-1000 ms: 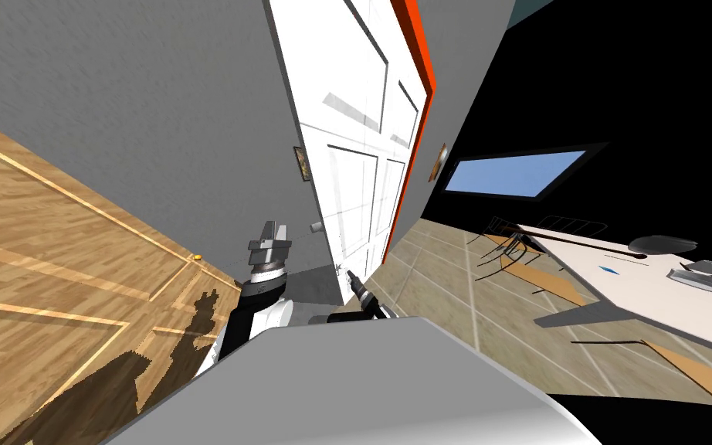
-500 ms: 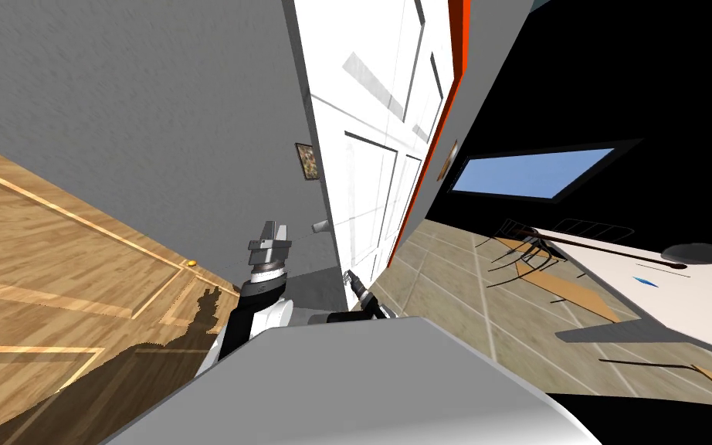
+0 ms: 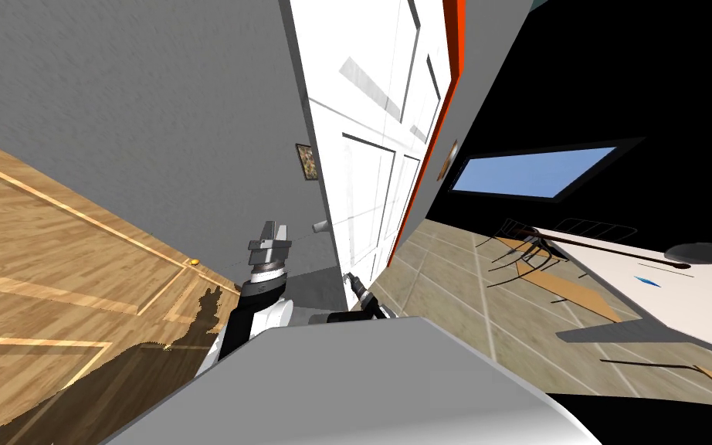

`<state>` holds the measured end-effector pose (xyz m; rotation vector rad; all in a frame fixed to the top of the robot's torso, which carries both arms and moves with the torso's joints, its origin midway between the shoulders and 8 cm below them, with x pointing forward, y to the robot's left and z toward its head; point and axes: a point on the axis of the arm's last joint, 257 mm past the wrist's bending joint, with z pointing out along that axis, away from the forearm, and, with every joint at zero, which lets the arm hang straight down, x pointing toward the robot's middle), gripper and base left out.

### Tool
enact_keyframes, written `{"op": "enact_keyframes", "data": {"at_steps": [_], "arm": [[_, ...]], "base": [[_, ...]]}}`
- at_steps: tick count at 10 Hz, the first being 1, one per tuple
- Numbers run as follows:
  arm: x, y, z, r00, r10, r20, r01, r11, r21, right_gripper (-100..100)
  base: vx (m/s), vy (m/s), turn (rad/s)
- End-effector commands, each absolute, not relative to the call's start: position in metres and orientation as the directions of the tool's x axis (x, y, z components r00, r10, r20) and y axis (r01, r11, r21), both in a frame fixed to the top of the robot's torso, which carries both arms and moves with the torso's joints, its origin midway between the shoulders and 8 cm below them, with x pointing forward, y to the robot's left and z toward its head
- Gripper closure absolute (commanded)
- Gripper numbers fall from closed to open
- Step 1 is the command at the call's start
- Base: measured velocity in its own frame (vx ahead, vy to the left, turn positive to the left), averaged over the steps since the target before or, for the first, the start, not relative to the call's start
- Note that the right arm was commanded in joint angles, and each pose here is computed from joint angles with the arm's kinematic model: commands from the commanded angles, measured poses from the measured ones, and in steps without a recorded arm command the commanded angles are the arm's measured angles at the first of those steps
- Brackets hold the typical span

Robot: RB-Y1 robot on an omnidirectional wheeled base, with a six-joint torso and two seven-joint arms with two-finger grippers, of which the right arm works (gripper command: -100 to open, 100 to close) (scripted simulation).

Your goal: Push the door open

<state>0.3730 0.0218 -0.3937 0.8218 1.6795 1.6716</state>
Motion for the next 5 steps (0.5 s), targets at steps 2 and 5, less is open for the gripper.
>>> {"op": "enact_keyframes", "data": {"at_steps": [2, 5], "arm": [[0.378, 0.013, -0.395, -0.597, 0.802, -0.008, 0.001, 0.01, 1.0, 100], [0.385, 0.002, -0.396, -0.576, 0.817, -0.014, 0.0, 0.017, 1.0, 100]], "base": [[0.032, 0.036, -0.015], [0.107, 0.131, -0.032]]}}
